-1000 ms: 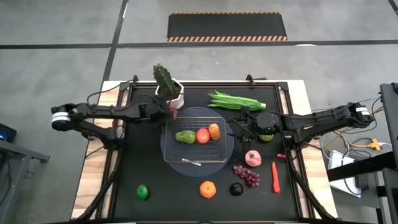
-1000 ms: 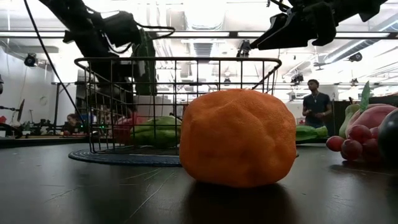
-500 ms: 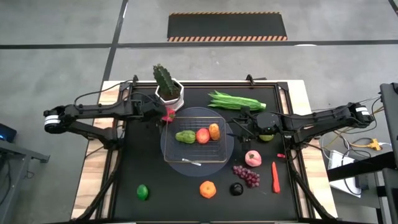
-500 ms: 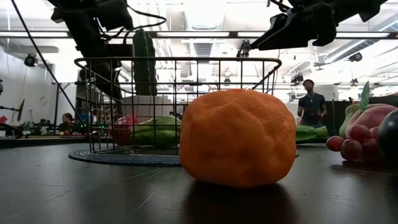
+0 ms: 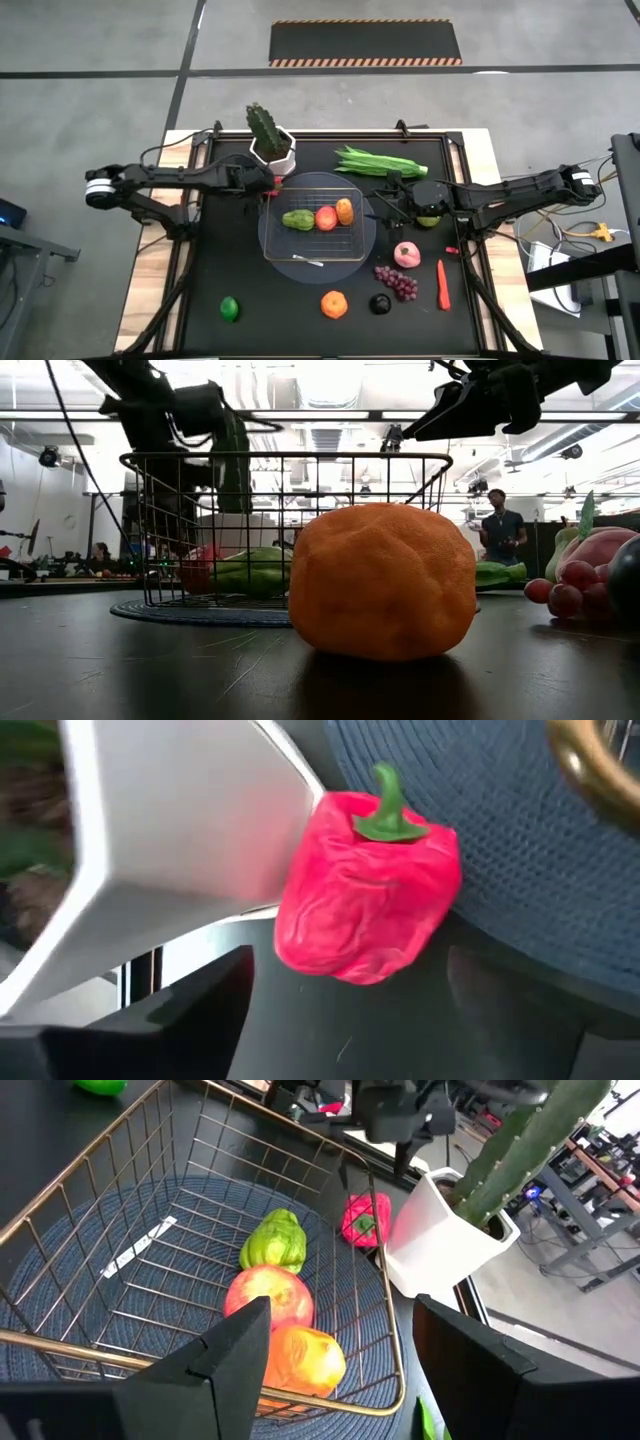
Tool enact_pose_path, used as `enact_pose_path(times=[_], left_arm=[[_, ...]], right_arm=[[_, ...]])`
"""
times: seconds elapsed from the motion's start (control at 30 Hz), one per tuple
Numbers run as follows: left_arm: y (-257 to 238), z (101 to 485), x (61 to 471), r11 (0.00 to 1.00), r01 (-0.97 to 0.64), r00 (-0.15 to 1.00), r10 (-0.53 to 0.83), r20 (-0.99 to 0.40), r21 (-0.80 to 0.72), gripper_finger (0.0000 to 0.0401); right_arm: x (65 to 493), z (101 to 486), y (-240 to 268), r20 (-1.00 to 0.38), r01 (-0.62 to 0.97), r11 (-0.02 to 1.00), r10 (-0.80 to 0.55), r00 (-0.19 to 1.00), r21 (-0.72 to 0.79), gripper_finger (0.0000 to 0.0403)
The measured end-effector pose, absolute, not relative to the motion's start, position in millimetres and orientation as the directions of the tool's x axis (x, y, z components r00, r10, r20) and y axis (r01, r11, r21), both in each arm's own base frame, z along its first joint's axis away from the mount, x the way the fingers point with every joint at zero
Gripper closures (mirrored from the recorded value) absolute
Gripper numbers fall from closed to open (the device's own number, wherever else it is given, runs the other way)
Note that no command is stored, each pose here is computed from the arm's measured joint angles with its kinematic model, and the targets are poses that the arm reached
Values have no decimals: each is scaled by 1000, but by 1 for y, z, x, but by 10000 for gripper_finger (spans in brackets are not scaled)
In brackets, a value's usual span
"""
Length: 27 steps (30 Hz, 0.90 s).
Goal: Build produce basket
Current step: Put the bell pepper into the wire basket
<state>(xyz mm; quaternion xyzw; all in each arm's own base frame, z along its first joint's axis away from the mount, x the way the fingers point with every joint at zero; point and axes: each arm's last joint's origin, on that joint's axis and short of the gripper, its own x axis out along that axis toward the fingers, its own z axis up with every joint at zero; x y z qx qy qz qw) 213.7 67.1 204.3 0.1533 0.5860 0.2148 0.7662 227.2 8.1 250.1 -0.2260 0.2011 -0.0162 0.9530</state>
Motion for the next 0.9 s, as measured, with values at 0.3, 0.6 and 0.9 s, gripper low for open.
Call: enact_pose_path(times=[0.3,0.6,0.9], left_arm=[[71,185,226,844,-101,160,537,-828,527,79],[74,177,233,838,-109,152,546,-824,535,102],[73,178,232,838,-105,148,545,-825,535,178]], right_arm=[[227,250,8,-376,-60,897,-122,919,-437,174],[227,250,8,-376,-60,897,-122,919,-437,174],[227,250,8,-376,-60,897,-122,919,-438,174]])
